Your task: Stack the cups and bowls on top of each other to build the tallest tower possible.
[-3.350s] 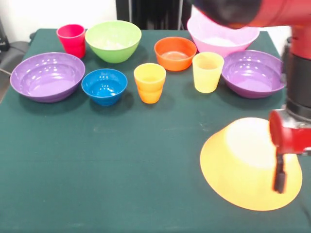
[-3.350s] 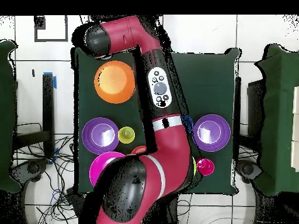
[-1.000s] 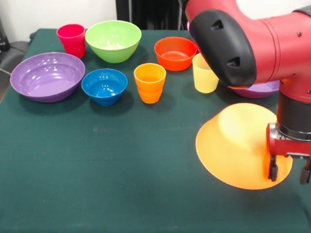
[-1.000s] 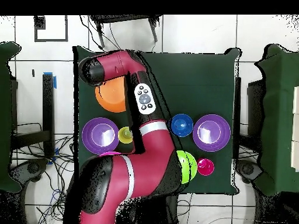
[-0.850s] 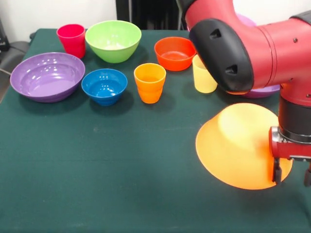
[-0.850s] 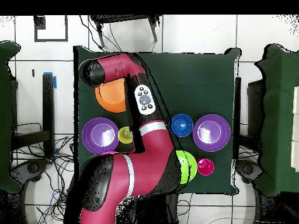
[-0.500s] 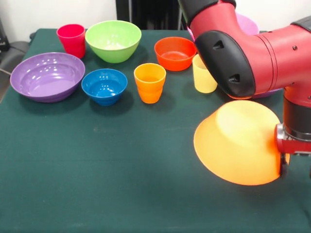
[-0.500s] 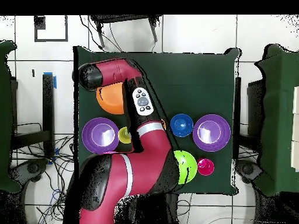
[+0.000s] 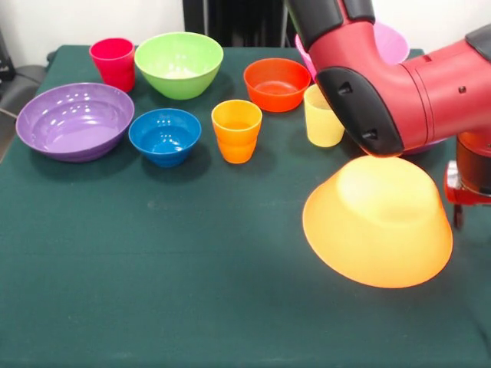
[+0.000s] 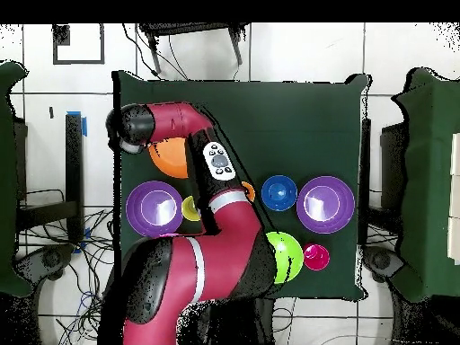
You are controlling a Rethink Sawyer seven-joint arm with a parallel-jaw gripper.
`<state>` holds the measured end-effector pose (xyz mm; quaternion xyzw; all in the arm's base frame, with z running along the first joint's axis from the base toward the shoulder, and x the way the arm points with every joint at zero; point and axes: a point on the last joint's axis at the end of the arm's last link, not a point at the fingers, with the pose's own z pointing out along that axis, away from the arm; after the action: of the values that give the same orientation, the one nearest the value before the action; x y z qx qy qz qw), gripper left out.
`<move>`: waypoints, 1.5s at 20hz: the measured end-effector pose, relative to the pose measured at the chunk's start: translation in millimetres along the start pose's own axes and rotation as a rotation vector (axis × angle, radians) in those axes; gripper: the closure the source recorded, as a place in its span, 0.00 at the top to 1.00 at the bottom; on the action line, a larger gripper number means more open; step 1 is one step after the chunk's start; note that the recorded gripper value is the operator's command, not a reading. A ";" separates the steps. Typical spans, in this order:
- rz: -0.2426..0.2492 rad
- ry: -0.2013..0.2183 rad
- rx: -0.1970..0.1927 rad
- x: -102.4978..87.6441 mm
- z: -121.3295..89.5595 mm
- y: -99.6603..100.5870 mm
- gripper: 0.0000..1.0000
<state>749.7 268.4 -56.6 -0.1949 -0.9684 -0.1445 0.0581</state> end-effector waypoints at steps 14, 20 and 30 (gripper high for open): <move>0.032 0.128 0.051 18.9 5.2 -12.6 1.00; 0.000 0.088 0.105 21.0 5.2 -9.3 1.00; -0.102 -0.057 0.282 10.9 -0.3 -21.6 1.00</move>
<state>731.2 253.2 -60.1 -0.1394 -0.9890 -0.0041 0.0499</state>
